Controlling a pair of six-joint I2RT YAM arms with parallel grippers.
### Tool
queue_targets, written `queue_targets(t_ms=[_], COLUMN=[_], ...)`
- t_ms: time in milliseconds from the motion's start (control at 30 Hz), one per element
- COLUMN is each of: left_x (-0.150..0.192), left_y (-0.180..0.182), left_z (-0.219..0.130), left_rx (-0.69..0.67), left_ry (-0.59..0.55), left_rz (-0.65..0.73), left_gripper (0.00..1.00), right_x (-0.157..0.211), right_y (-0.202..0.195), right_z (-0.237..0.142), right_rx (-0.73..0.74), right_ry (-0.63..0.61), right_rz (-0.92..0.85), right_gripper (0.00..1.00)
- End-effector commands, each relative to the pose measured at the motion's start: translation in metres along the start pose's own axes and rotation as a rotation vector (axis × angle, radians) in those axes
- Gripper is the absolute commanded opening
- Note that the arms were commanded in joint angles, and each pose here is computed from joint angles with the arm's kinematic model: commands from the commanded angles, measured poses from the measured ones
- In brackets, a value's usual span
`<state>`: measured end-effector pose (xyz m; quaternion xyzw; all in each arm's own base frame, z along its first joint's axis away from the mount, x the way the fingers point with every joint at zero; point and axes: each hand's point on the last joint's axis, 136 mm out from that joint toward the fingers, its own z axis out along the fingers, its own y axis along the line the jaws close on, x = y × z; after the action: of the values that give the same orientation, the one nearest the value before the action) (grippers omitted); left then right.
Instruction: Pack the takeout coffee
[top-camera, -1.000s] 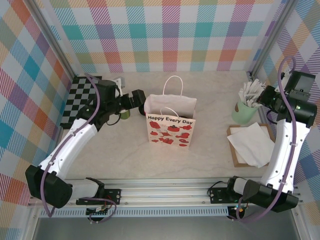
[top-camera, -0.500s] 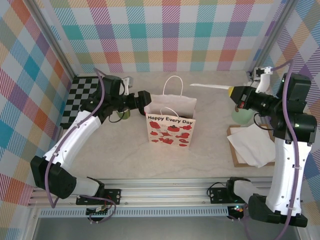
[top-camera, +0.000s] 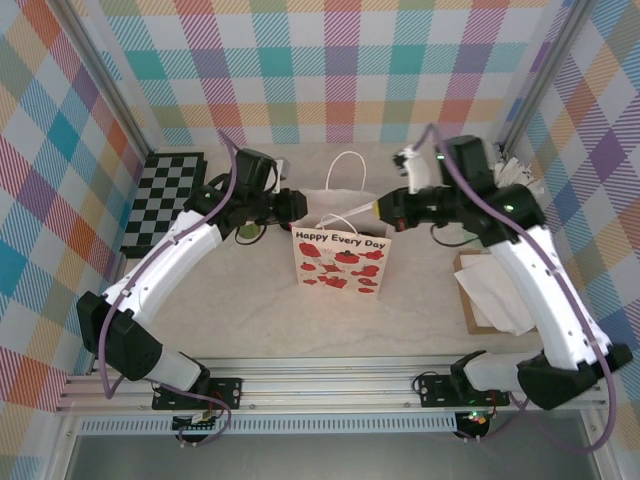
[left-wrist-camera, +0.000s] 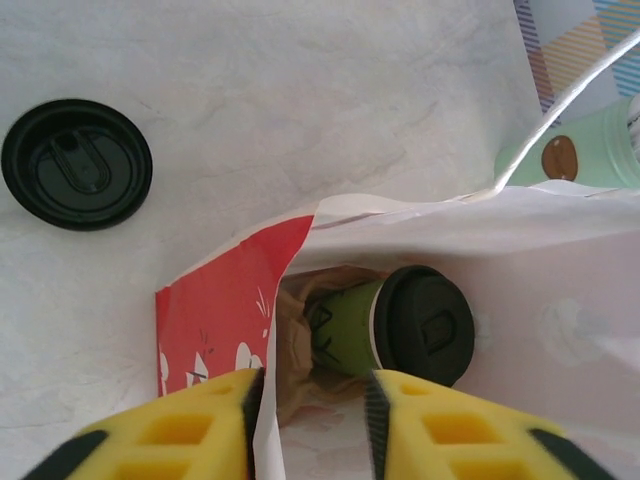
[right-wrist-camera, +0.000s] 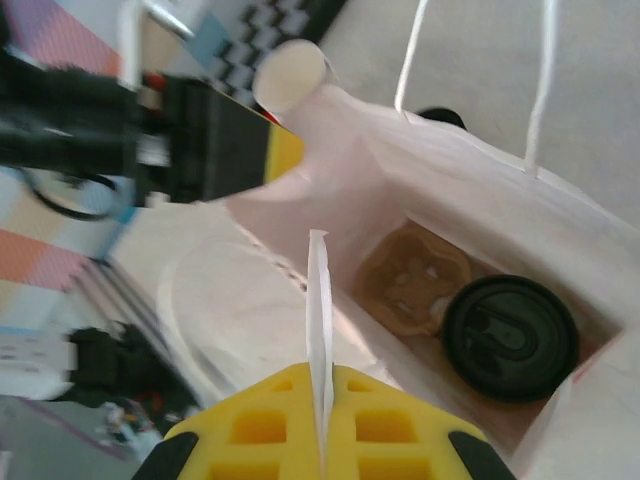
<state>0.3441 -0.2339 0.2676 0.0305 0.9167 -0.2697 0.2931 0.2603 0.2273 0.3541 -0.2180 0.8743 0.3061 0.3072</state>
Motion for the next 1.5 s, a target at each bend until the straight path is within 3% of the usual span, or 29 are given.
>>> queue_targets(t_ms=[0,167,467,633,800,967,1100,1467], left_x=[-0.006,-0.003,-0.001,0.001,0.001,0.000,0.002,0.000], left_y=[-0.003,-0.003,-0.006,-0.004,-0.001,0.003,0.004,0.009], left_z=[-0.008,-0.008,-0.004,-0.003,-0.002,-0.002,0.000,0.000], left_rx=[-0.015,-0.019,-0.015,-0.025,-0.041,-0.059,-0.054,-0.081], left_ry=[-0.024,-0.020,-0.011,-0.021,-0.023,-0.039,-0.035,-0.051], left_rz=[-0.015,-0.027,-0.037,-0.045,-0.066,-0.089,-0.097,-0.098], left_gripper=[0.25,0.18,0.01,0.00,0.00,0.00,0.00,0.00], right_x=[-0.019,-0.008,0.000,-0.006,0.003,0.008,-0.004,-0.027], right_y=[-0.010,0.009,0.027,0.022,0.027,0.026,0.031,0.030], right_z=[0.031,0.080,0.117,0.139,0.153,0.157,0.151,0.129], right_rx=[0.102,0.039,-0.027,0.050,0.043,0.047,0.039,0.088], right_ry=[-0.003,0.133,0.199,0.175,0.252,0.280,0.226,0.100], right_rz=[-0.099,-0.157,-0.167,-0.167,-0.197,-0.183,-0.181,-0.171], right_gripper=[0.00,0.00,0.01,0.06,0.14,0.19,0.35,0.49])
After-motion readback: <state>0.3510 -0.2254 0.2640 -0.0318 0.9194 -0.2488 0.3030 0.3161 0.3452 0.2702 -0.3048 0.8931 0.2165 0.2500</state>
